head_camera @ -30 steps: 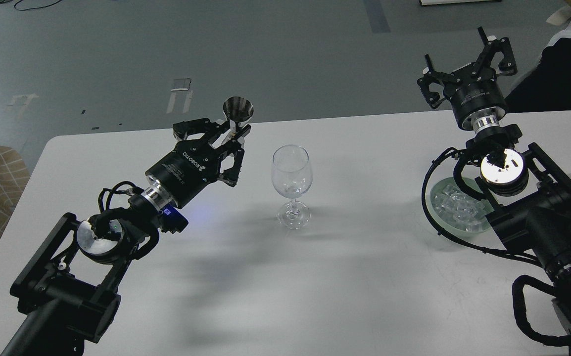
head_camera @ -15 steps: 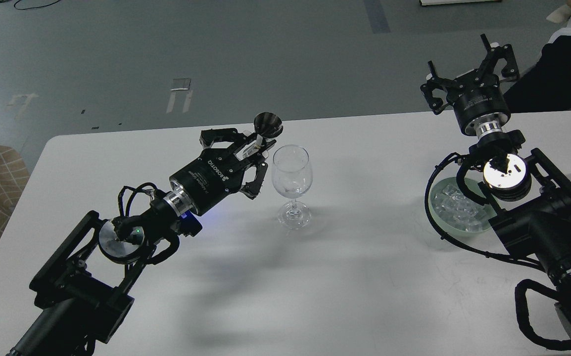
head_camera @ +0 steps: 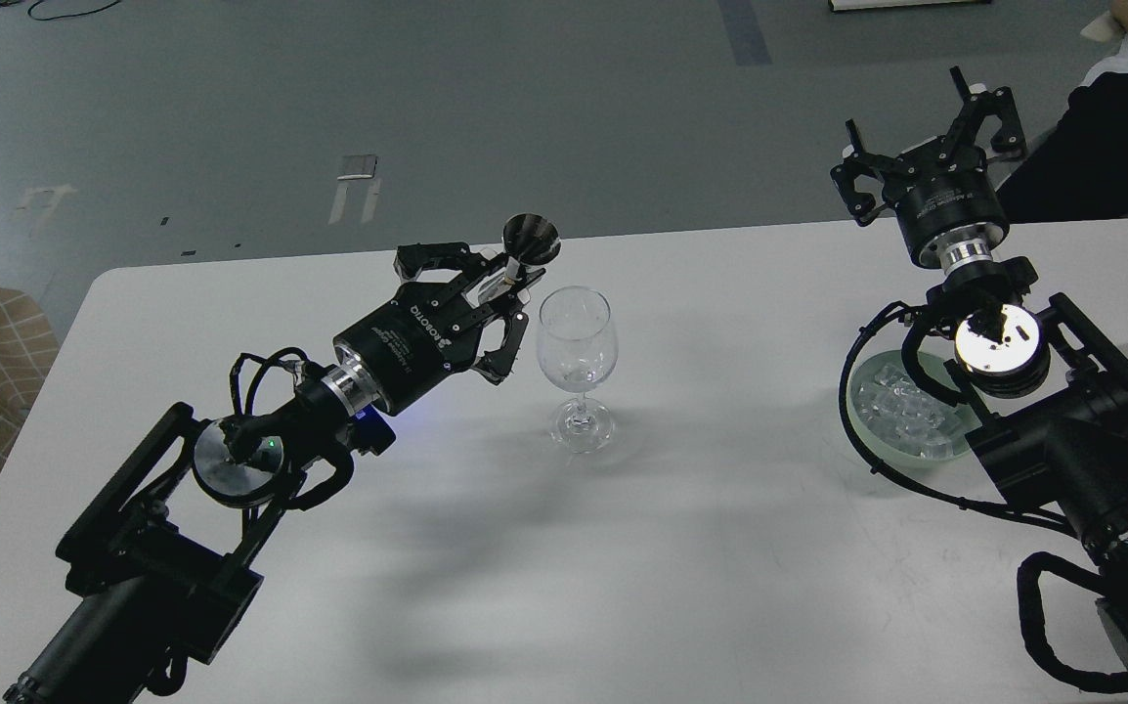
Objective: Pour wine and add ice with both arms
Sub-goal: 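Tilt the jigger with the left gripper to pour into the glass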
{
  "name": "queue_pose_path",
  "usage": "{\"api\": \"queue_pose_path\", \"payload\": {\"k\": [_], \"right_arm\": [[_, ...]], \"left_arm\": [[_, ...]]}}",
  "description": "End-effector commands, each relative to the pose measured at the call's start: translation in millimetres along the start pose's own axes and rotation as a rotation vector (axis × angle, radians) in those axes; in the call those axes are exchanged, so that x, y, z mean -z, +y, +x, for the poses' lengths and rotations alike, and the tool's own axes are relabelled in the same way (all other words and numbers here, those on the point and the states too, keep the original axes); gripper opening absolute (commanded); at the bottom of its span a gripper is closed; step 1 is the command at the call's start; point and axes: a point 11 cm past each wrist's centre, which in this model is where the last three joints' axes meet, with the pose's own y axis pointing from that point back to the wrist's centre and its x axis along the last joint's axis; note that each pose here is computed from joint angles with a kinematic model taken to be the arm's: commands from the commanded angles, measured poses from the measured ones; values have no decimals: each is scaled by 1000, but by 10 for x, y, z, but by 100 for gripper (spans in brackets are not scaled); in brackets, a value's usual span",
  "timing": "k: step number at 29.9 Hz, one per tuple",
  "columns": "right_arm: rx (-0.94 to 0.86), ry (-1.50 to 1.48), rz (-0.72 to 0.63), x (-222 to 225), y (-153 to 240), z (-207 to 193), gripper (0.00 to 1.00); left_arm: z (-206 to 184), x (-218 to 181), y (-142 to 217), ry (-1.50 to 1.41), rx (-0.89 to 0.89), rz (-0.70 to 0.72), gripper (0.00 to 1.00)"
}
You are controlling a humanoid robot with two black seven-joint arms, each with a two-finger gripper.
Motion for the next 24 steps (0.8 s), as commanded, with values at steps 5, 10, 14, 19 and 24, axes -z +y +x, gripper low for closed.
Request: {"api": "queue_pose_path", "payload": {"k": [5, 10, 14, 19, 24], "right_arm": [[-1, 0, 0, -1, 0, 2, 100], [-6, 3, -1, -2, 2, 20, 100], [-5, 2, 0, 1, 1, 15, 100], [-6, 3, -1, -3, 3, 19, 100], [-9, 6, -3, -2, 6, 31, 100]], "left_arm": [[62, -14, 7, -62, -42, 9, 26], [113, -30, 16, -75, -62, 9, 26], [97, -48, 13, -83, -58, 8, 26], [36, -104, -27, -110, -49, 7, 26], [-27, -123, -68, -134, -38, 32, 26]]}}
